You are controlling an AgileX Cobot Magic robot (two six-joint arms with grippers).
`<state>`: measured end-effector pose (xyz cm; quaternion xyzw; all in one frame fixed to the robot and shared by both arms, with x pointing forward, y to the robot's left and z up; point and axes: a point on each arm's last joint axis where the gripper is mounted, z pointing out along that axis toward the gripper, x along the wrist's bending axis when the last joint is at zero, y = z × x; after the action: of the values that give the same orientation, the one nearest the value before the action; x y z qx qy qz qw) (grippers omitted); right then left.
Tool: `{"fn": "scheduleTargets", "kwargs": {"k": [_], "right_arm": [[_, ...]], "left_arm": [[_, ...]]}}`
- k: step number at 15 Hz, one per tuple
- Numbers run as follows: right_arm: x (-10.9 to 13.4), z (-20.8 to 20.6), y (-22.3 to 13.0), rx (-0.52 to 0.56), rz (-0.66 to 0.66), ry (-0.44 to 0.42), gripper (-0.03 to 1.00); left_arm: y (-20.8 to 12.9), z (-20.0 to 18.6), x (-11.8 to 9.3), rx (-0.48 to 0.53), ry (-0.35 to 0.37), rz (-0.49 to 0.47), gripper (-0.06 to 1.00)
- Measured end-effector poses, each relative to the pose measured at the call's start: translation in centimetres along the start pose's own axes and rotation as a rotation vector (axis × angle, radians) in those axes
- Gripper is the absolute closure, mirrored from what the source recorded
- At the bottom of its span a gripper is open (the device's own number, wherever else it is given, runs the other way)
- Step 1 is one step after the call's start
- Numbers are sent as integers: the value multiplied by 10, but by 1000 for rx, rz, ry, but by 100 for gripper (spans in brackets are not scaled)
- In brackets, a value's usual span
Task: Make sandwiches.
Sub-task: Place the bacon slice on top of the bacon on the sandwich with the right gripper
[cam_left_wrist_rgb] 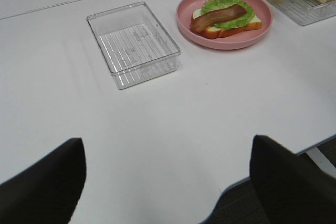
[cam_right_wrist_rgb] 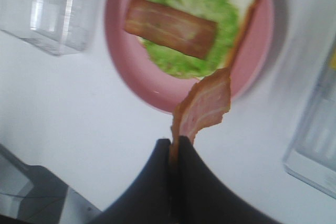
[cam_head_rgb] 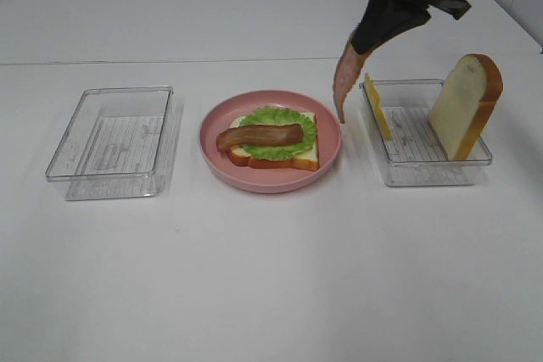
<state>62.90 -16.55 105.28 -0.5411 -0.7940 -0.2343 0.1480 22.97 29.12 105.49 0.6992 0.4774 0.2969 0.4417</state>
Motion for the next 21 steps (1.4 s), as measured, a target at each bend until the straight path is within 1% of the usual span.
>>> {"fn": "scheduleTargets", "kwargs": {"k": [2,4,6,9,10,11,12,13,14,16,17,21], "right_arm": [[16,2,6,-67,-50,129,97],[29,8,14,-136,-91,183,97],[40,22,18,-159,-119,197,97],[55,60,29,-202,-122,194,97],[60,75,34,-237,-98,208,97],[61,85,37,-250,-60,245,97],[61,89,38,-254,-38,263,97],[54,107,42,-257,29,299,97],[49,116,43,-245,51,305,97],[39,133,42,-213,71,289,97],[33,140,40,-192,73,257,97],[14,144,38,-177,111,49,97]], "left_arm": [[0,0,0,0,0,0,14],[0,0,0,0,0,0,14],[0,0,0,0,0,0,14],[0,0,0,0,0,0,14],[0,0,0,0,0,0,14],[0,0,0,0,0,0,14],[0,0,0,0,0,0,14],[0,0,0,0,0,0,14],[0,0,0,0,0,0,14],[0,0,0,0,0,0,14],[0,0,0,0,0,0,14],[0,0,0,0,0,0,14]]}}
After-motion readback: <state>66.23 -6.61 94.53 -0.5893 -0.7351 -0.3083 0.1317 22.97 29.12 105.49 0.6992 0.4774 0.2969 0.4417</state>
